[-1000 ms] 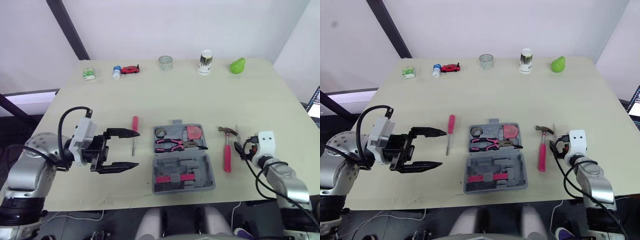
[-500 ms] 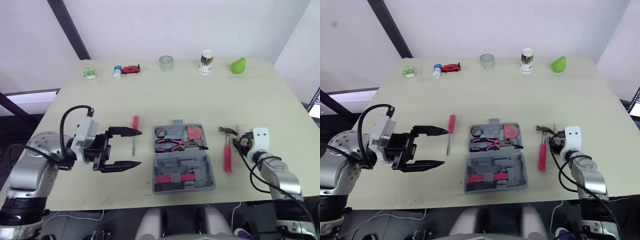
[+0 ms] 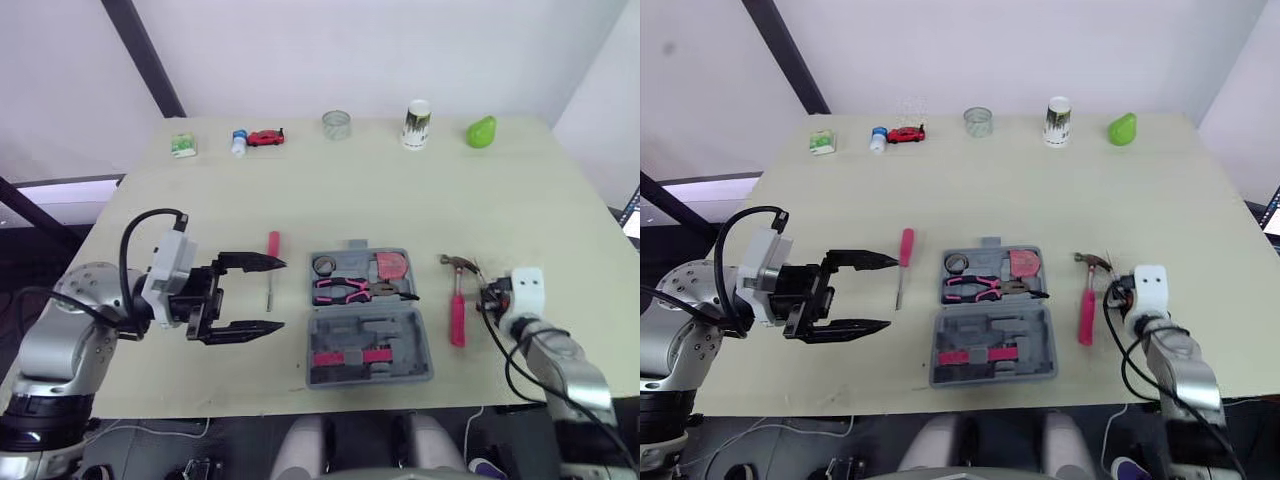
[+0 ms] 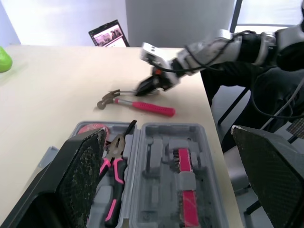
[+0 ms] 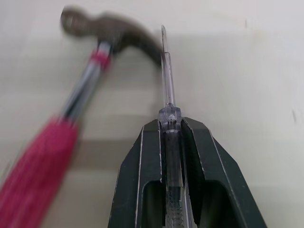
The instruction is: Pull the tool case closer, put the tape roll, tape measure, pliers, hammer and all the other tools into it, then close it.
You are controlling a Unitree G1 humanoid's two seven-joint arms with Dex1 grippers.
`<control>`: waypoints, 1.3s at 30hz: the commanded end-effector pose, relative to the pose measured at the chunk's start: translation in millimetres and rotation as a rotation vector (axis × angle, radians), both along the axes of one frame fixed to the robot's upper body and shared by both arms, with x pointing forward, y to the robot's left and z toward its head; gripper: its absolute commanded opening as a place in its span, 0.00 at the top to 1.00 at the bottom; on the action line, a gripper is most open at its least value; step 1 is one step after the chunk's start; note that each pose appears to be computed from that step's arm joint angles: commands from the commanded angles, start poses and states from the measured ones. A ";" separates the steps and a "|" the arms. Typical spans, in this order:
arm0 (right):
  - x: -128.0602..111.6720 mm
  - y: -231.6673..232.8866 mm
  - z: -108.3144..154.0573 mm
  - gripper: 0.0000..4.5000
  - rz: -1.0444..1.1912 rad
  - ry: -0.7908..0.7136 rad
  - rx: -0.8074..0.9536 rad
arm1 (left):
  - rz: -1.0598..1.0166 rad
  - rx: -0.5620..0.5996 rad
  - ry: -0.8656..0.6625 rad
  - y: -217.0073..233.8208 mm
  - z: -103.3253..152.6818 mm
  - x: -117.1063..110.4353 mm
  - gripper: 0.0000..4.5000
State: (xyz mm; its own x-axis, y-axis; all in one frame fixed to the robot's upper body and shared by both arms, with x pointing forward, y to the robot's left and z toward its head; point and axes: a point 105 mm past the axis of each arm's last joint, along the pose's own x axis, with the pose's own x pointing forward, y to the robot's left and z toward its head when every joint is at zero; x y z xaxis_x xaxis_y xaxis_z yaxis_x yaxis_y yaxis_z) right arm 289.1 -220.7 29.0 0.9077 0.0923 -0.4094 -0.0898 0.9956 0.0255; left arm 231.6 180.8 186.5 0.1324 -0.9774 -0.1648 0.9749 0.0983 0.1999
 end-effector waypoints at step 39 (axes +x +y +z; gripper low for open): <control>-56.1 -3.2 15.6 0.29 -0.043 0.018 0.032 | -0.177 0.028 0.051 1.8 -3.9 -25.2 0.00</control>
